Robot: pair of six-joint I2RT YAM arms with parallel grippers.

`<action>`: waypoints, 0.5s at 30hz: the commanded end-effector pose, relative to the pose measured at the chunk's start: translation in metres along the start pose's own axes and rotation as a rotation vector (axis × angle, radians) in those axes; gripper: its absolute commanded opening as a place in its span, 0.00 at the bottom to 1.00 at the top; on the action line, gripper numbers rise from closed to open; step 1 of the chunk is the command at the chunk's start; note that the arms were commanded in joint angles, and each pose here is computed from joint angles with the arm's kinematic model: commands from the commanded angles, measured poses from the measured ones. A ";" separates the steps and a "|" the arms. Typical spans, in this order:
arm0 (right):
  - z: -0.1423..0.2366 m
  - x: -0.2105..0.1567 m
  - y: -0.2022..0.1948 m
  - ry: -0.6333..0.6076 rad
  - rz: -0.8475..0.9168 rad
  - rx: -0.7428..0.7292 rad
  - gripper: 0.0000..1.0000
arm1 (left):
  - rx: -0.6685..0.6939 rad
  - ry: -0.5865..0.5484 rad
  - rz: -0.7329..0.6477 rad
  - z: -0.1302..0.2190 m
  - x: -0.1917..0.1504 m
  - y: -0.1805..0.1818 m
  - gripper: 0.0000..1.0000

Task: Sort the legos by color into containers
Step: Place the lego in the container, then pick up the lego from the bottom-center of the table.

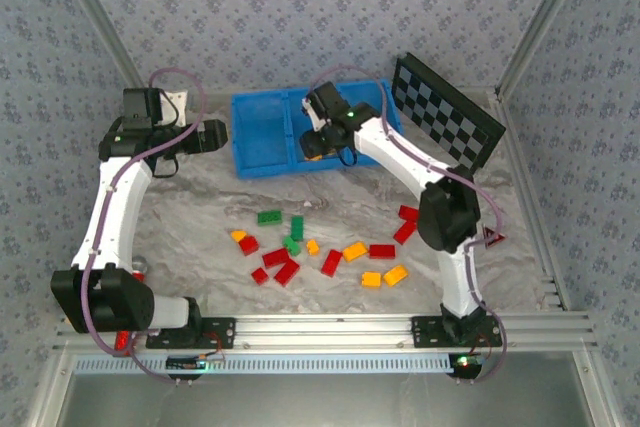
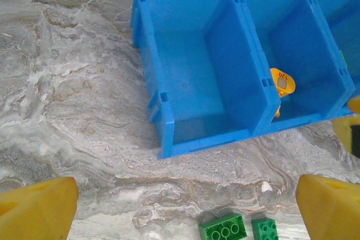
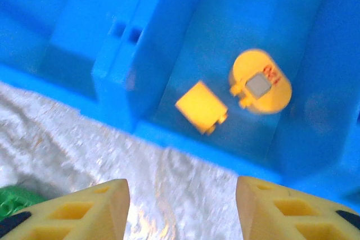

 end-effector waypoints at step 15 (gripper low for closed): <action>-0.005 -0.163 0.082 0.397 -0.138 0.121 0.56 | -0.052 -0.067 0.000 0.019 0.005 -0.009 0.99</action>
Point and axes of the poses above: each hand's point on the last joint's axis, 136 mm out from that joint toward the fingers, its own z axis back along the fingers, its own y axis along the line the jaws close on, x = y × z, the point moved 7 cm from there along z, back along the fingers, and after that the axes turned 4 degrees about -z, right-handed, at the moved point
